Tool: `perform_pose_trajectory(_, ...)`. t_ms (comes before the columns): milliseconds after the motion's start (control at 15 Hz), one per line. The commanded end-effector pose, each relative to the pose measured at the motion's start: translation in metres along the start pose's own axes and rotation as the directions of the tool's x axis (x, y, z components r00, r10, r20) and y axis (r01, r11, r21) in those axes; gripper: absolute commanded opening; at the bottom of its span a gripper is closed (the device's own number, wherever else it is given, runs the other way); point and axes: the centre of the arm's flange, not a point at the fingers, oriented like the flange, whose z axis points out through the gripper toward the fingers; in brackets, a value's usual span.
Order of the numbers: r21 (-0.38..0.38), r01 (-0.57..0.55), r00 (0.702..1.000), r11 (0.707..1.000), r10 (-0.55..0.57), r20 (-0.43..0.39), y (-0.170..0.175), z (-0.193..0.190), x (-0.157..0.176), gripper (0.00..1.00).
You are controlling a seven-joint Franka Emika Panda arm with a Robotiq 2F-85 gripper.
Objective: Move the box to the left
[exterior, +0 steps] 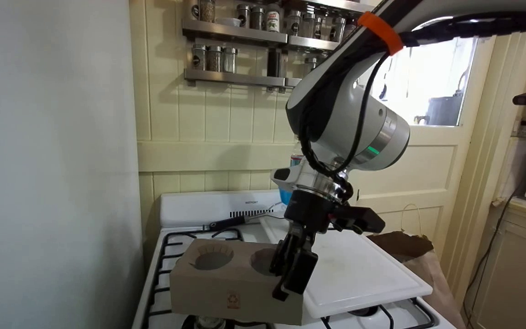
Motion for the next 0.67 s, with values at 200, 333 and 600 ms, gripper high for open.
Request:
perform_pose_trajectory(200,0.02,0.065,0.997,0.998,-0.066,0.045,0.014,0.012,0.007,0.0)
perform_pose_trajectory(333,0.012,0.08,0.996,0.997,-0.08,0.031,0.014,0.014,0.01,0.0)
perform_pose_trajectory(600,0.007,0.097,0.995,0.995,-0.097,0.02,0.013,0.016,0.015,0.0)
